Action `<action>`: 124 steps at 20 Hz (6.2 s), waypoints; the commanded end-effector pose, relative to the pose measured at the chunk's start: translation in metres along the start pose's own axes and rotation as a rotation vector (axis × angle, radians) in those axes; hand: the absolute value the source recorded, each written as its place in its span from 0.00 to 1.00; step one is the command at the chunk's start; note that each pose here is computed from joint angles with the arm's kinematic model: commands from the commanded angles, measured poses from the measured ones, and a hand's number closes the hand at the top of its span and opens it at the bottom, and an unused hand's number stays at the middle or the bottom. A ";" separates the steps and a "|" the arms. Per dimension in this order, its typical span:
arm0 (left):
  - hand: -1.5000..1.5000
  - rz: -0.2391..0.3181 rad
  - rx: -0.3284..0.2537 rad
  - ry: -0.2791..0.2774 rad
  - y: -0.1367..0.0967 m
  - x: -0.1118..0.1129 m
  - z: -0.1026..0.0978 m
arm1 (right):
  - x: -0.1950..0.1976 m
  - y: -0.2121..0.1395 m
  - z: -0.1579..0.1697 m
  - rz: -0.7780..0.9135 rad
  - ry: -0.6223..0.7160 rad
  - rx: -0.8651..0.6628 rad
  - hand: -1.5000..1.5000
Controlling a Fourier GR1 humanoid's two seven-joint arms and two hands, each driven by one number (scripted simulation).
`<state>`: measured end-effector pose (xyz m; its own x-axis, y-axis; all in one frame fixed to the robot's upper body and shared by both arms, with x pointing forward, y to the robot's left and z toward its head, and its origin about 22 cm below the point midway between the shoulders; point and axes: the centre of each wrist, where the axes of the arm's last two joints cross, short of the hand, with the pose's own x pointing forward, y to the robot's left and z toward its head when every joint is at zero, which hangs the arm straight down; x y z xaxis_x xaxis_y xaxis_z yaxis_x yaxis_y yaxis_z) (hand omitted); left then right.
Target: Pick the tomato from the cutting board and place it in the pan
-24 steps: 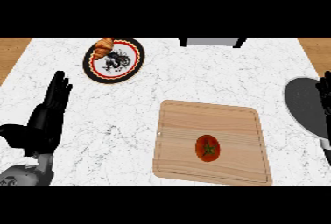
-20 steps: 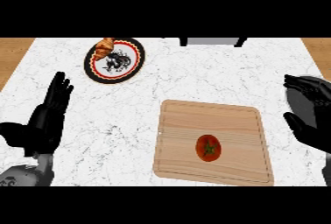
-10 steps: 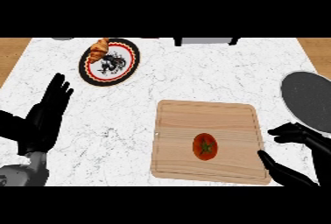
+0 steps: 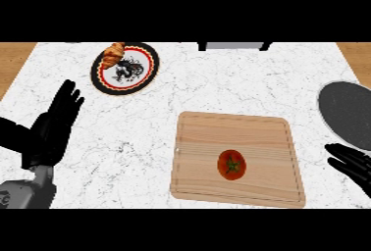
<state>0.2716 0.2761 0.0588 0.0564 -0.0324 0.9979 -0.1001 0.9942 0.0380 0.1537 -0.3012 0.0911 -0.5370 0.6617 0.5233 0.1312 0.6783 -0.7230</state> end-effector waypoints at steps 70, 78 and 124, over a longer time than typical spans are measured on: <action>0.50 -0.006 -0.009 -0.011 -0.017 0.004 -0.011 | 0.048 0.199 -0.114 0.704 0.357 0.739 0.00; 0.50 0.011 -0.011 -0.007 0.009 0.013 -0.004 | 0.029 0.217 -0.106 0.698 0.237 0.778 1.00; 0.50 0.022 -0.011 0.005 0.000 0.010 -0.009 | -0.035 -0.070 -0.175 0.666 0.775 -0.212 1.00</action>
<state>0.2773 0.2733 0.0626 0.0530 -0.0315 0.9981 -0.0917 0.9951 0.0363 0.3028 -0.2723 0.1963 0.3472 0.9165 0.1986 0.3442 0.0725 -0.9361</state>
